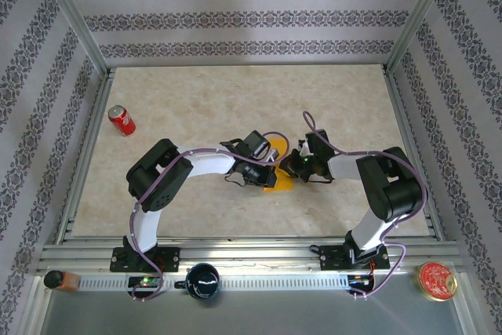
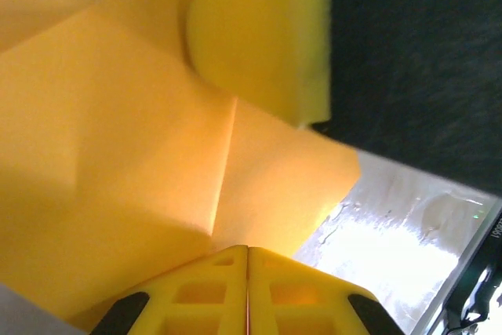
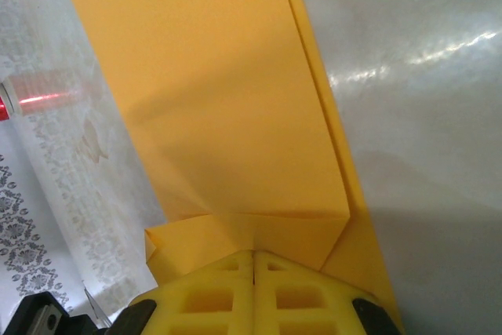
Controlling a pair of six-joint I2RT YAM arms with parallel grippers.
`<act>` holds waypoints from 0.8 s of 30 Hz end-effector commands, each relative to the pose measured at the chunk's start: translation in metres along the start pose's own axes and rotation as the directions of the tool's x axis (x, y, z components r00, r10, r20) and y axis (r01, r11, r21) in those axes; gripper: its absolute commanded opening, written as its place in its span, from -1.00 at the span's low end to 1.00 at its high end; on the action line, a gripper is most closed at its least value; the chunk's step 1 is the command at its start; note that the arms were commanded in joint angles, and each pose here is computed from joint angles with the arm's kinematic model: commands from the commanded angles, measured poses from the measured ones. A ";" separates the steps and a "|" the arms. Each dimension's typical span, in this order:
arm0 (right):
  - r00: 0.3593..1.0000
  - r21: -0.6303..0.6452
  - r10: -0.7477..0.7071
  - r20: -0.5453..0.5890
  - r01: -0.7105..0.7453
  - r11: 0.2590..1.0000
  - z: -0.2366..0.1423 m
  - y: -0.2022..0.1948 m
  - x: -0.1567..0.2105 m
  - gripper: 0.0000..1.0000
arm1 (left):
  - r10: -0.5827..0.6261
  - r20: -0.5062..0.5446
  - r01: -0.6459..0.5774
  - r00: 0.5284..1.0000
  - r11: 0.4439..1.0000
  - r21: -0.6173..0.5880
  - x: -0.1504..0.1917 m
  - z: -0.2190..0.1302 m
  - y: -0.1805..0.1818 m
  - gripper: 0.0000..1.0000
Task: Fold a paper plane with a square sheet of paper (pick it up from the middle)
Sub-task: Fold the triangle a second time at the center of the table.
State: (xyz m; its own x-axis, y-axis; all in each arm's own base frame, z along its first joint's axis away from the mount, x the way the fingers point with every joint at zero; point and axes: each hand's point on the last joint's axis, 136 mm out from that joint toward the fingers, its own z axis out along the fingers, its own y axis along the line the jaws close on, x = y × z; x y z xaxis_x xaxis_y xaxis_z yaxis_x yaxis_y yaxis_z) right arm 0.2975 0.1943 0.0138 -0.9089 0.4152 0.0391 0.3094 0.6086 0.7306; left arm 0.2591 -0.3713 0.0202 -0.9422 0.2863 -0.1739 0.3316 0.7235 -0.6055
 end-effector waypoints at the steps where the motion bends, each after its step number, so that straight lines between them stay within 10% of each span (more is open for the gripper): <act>1: 0.996 0.143 0.087 -0.002 -0.085 0.986 0.001 -0.044 0.010 -0.98 | 0.006 -0.035 -0.007 0.999 0.999 -0.033 0.015 0.003 0.010 -0.84; 24: 0.996 0.165 0.093 -0.009 -0.090 0.982 0.002 -0.052 0.011 -1.00 | -0.032 -0.027 0.030 0.999 0.997 -0.076 0.056 -0.023 0.027 -0.82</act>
State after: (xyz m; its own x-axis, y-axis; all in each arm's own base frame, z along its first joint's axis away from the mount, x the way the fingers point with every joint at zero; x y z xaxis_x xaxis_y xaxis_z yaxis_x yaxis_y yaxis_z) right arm 0.2971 0.1946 0.0133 -0.9098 0.4129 0.0422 0.3098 0.6077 0.7313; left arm 0.2317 -0.3403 0.0190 -0.9433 0.2789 -0.1800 0.3303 0.7341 -0.5933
